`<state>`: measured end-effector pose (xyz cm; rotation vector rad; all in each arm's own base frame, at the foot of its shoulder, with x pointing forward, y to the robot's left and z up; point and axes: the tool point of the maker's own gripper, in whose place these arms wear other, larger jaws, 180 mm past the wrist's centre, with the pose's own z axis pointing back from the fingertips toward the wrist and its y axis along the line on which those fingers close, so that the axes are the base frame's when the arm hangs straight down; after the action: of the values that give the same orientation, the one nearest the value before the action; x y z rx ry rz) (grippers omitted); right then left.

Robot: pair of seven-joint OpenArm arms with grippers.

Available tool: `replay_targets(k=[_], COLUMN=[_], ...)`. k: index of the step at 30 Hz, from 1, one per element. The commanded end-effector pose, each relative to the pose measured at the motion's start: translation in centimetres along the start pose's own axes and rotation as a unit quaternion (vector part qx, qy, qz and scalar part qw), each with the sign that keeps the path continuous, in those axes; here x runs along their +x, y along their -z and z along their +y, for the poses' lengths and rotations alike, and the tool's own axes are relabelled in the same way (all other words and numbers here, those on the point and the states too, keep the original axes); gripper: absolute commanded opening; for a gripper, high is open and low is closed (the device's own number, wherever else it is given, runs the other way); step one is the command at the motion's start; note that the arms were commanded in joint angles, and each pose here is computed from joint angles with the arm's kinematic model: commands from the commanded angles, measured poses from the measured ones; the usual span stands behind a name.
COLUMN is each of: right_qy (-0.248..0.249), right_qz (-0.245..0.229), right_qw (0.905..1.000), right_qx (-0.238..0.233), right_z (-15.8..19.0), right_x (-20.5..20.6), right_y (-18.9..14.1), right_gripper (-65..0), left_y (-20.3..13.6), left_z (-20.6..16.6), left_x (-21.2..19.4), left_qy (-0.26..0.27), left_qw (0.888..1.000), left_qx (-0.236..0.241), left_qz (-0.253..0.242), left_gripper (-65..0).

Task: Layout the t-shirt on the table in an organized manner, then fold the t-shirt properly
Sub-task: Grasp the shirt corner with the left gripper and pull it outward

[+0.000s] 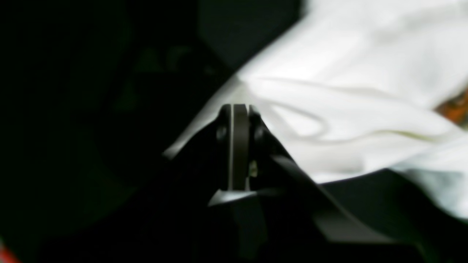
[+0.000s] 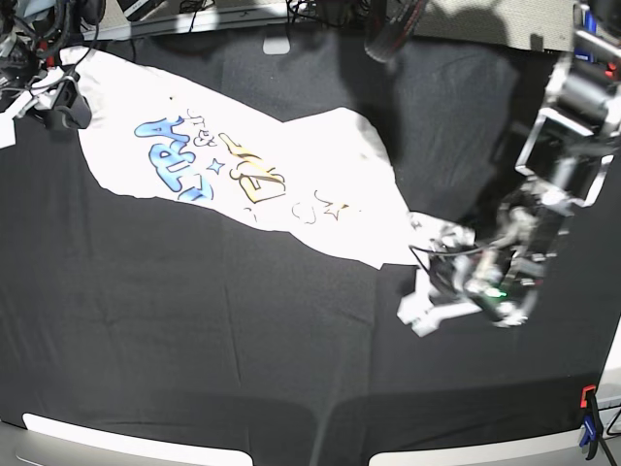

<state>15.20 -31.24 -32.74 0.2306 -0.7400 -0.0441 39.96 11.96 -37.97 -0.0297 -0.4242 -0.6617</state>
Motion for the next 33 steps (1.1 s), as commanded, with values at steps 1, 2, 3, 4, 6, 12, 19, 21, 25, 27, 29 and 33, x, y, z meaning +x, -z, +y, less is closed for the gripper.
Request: replay_targets(k=[1, 2, 3, 4, 6, 12, 19, 21, 25, 27, 29, 33], right_qy=[-0.015, -0.015, -0.015, -0.015, -0.015, -0.018, -0.018, -0.019, -0.018, -0.018, -0.018, -0.018], right_qz=[-0.020, -0.021, -0.023, -0.023, -0.025, -0.034, -0.032, -0.033, -0.030, -0.027, -0.027, -0.027], right_qw=[0.9997, 0.9997, 0.9996, 0.9996, 0.9996, 0.9992, 0.9993, 0.9993, 0.9994, 0.9995, 0.9995, 0.9995], right_qx=[0.002, 0.001, 0.001, 0.002, 0.002, 0.003, 0.003, 0.003, 0.003, 0.003, 0.003, 0.003], right_z=[0.0, 0.0, 0.0, 0.0, 0.0, 0.1, 0.1, 0.1, 0.1, 0.1, 0.1, 0.1], right_x=[1.4, 1.4, 1.5, 1.5, 1.6, 2.4, 2.4, 2.4, 2.3, 2.2, 2.2, 2.2], right_y=[-0.5, -0.5, -0.5, -0.5, -0.4, -0.1, -0.1, -0.1, -0.1, -0.1, -0.1, -0.1], right_gripper=[-37.2, -37.2, -37.2, -37.2, -37.2, -37.2, -37.2, -37.2, -37.2, -37.2, -37.2, -37.2], left_y=[-2.3, -3.4, -4.5, -5.6, -7.4, -7.6, -5.3, -4.9, -4.4, -4.1, -3.7, -3.3], left_z=[2.3, 3.1, 3.8, 4.3, 4.9, 3.6, 0.8, -0.6, -3.3, -3.2, -2.1, -0.8], left_x=[2.3, 2.5, 2.6, 2.5, 2.4, 1.1, -2.1, -2.4, -2.8, -2.8, -2.7, -3.1], left_qy=[0.004, 0.010, 0.019, 0.030, 0.050, 0.037, 0.019, 0.014, 0.050, 0.058, 0.077, 0.110], left_qw=[0.999, 0.998, 0.996, 0.995, 0.992, 0.990, 0.996, 0.998, 0.997, 0.995, 0.992, 0.978], left_qx=[0.032, 0.047, 0.060, 0.072, 0.091, 0.111, 0.067, 0.035, -0.026, -0.012, 0.039, 0.118], left_qz=[-0.040, -0.050, -0.057, -0.058, -0.065, -0.081, -0.049, -0.048, -0.060, -0.076, -0.097, -0.130], left_gripper=[-65.0, -65.0, -65.0, -65.0, -65.0, -64.3, -38.7, -38.7, -38.7, -38.7, -38.7, -38.7])
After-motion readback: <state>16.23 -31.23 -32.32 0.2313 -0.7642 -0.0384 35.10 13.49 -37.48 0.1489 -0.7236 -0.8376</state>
